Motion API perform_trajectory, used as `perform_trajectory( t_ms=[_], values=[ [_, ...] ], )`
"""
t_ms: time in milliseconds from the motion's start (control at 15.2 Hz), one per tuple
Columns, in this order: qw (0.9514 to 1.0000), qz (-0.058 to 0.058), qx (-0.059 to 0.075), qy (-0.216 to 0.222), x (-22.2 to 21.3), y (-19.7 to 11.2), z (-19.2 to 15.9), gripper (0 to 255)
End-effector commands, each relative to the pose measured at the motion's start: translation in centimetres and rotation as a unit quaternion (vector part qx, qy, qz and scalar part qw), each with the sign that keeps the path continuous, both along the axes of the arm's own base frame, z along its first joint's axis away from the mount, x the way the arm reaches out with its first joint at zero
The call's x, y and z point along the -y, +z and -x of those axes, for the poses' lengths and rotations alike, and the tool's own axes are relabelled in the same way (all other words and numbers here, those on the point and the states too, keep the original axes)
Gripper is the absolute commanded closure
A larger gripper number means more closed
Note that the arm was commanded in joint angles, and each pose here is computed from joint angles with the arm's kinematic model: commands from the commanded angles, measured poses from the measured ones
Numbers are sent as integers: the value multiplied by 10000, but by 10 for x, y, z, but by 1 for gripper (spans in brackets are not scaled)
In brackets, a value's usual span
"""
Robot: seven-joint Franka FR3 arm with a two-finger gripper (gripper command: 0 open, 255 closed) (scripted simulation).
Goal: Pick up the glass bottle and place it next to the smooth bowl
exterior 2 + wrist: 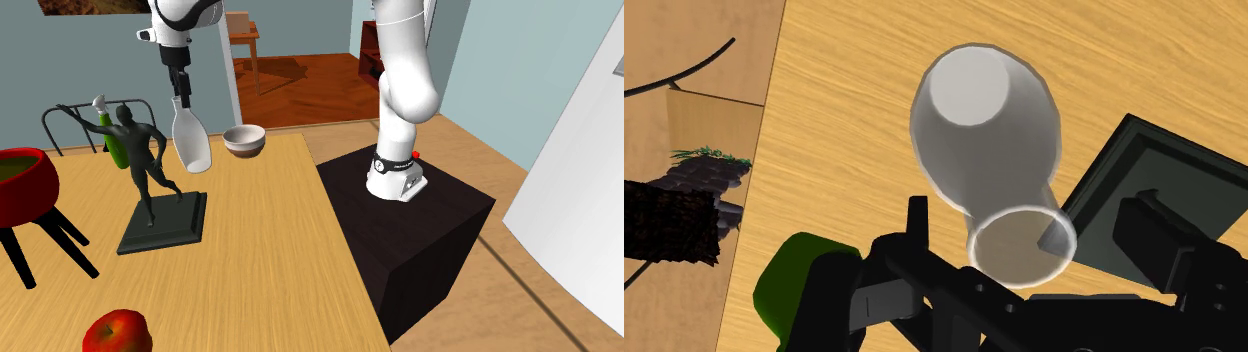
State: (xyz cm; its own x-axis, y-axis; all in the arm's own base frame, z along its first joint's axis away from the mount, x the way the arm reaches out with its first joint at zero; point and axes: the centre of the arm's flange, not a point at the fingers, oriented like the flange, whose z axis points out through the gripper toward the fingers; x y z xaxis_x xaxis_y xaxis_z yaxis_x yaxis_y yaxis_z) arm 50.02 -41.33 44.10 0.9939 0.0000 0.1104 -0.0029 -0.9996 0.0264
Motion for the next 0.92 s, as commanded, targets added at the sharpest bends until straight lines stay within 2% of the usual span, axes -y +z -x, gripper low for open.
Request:
perform_trajectory(
  t_ms=[0, 66, 330, 858],
  values=[
    [10000, 0, 0, 0, 0, 0, 0, 0],
    [10000, 0, 0, 0, 0, 0, 0, 0],
    [10000, 0, 0, 0, -1, 50, 6, 0],
    [10000, 0, 0, 0, -1, 50, 6, 0]
  ],
)
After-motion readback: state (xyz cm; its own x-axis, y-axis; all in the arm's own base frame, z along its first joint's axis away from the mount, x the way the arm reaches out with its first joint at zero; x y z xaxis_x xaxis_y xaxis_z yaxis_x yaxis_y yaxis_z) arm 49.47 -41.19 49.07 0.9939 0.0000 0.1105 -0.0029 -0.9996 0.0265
